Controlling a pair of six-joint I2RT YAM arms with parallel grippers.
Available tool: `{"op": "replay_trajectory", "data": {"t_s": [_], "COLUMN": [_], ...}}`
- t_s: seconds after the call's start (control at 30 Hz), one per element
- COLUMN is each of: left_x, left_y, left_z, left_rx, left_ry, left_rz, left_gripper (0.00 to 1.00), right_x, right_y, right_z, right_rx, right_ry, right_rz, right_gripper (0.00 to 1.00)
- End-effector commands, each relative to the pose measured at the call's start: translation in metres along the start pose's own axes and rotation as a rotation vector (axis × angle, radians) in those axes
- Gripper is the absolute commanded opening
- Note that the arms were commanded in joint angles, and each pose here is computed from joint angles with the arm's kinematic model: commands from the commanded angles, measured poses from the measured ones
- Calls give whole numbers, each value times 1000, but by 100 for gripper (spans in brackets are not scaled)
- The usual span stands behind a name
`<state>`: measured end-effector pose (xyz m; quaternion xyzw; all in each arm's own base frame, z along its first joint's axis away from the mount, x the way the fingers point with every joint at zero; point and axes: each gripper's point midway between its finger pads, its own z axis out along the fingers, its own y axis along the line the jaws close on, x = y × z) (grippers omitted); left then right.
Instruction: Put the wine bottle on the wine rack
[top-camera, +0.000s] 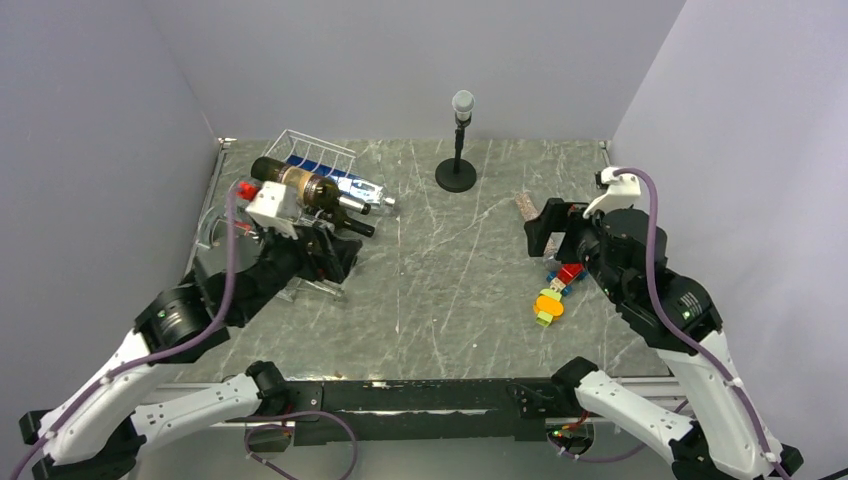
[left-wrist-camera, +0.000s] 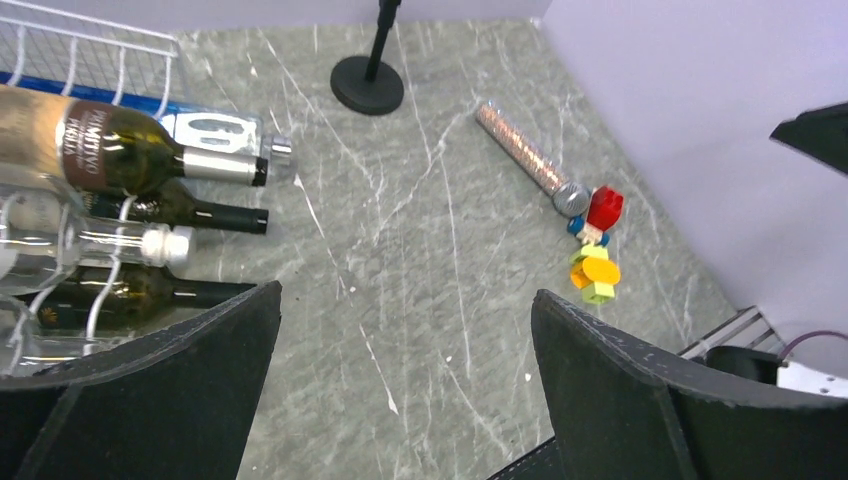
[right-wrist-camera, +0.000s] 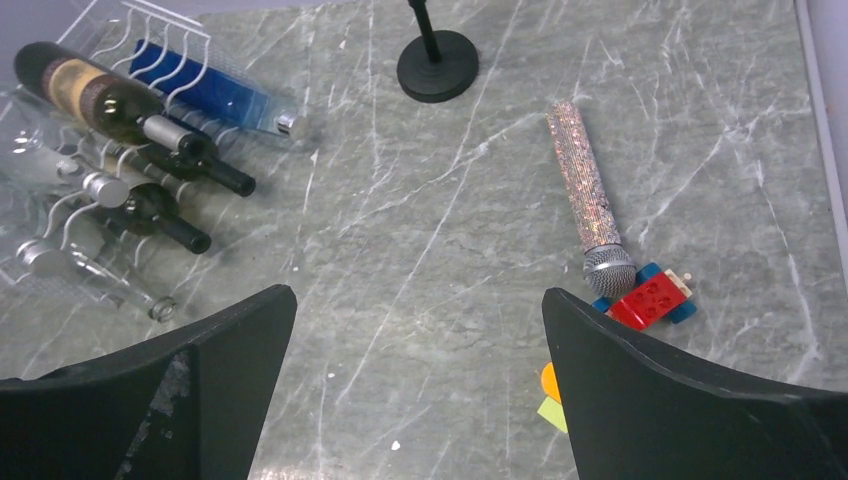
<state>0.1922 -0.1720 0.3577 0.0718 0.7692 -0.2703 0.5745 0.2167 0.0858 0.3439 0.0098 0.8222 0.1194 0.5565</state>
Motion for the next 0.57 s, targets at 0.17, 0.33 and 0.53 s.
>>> {"op": "replay_trajectory", "data": {"t_s": [0.17,0.33,0.53], "left_x": [-27,-36,-35], "left_y": [17,21,23], "left_z": [-29,-36,-37], "left_rx": [-70,-82,-94], "left_ry": [-41,-75,-62], "left_rz": [-10,-15,-3], "left_gripper": [99,99,99], "right_x": [-29,-32,-37], "right_y": [8,21,30], "right_z": [-41,-49,-56], "right_rx": [-112,-195,-254], "right_ry": [-61,-64,-80], "right_rz": [-57,-67,-72], "right_gripper": [100,100,100]}}
